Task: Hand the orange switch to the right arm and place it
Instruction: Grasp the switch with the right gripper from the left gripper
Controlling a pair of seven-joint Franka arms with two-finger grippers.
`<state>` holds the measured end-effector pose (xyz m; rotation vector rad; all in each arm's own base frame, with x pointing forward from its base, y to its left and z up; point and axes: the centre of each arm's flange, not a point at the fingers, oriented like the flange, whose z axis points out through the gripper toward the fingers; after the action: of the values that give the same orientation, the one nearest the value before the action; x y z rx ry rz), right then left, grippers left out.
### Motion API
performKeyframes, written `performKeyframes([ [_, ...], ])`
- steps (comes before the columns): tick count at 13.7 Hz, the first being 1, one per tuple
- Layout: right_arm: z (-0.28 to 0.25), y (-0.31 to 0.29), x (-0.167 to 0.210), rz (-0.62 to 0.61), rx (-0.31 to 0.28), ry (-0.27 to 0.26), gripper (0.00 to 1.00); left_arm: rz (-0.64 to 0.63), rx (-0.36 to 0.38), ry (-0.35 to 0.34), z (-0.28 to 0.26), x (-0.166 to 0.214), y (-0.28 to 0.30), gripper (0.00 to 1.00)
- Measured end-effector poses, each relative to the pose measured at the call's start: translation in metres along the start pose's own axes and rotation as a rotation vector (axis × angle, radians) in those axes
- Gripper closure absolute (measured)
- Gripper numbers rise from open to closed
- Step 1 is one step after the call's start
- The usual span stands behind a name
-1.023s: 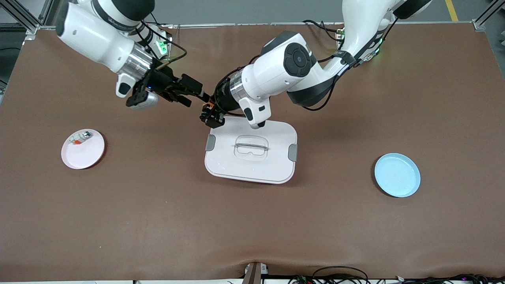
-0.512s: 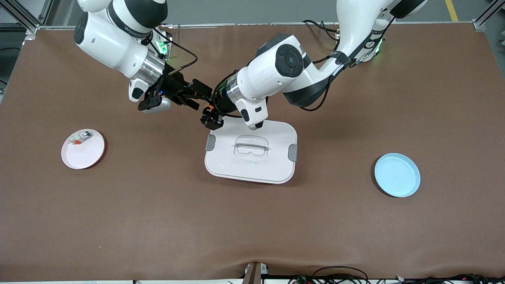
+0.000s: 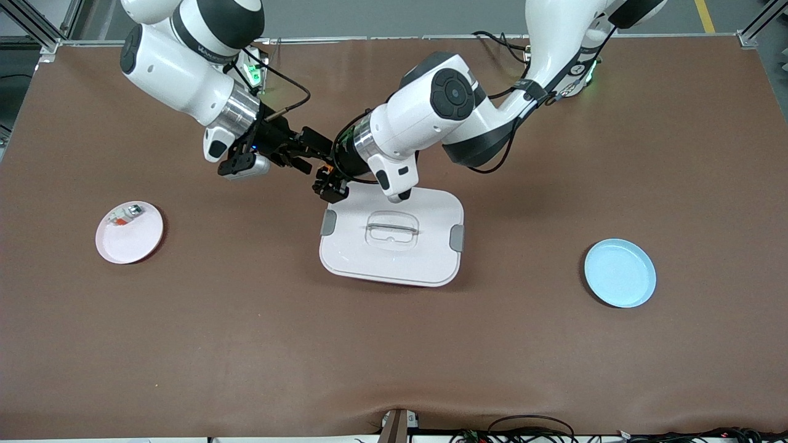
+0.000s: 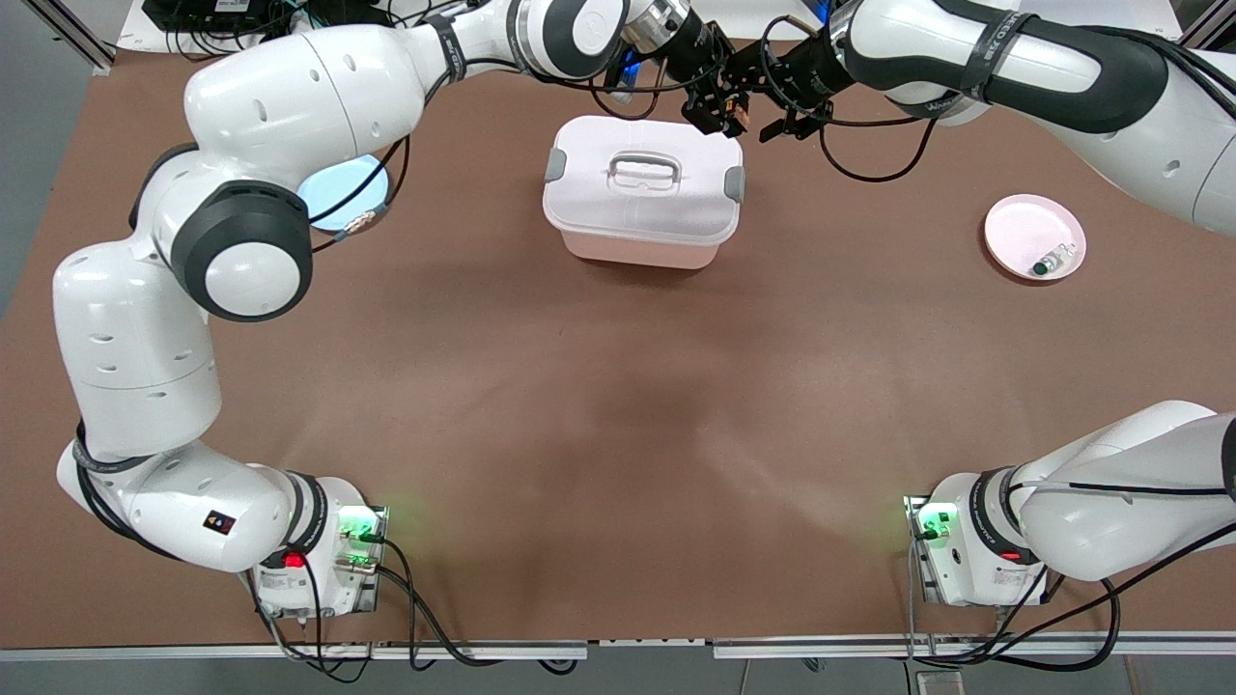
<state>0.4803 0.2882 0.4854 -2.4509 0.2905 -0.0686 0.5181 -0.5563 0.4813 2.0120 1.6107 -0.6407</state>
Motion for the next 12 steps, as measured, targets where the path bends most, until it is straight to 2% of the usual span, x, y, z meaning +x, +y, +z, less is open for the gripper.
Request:
performKeyframes([
  [6,0.0016,0.0009,0.0005,-0.005,-0.002,0.000,0.04,0.000,0.000,0.000,-0.0001,0.0001,0.0001,0.28],
  [7,0.0016,0.0008,0.0005,-0.008,-0.002,0.000,0.12,0.000,0.000,0.000,0.0000,0.0001,0.0001,0.28],
  [9,0.0019,0.0006,0.0002,-0.032,-0.002,0.000,0.37,0.000,0.000,0.000,-0.0001,0.0001,0.0001,0.28],
  [11,0.0021,0.0009,0.0001,-0.044,-0.002,-0.001,0.39,0.000,0.000,0.000,-0.0001,0.0001,0.0001,0.28],
  [12,0.0016,-0.0003,-0.0001,-0.045,0.001,0.000,0.47,0.000,0.001,0.000,0.0010,0.0003,-0.0001,0.28],
])
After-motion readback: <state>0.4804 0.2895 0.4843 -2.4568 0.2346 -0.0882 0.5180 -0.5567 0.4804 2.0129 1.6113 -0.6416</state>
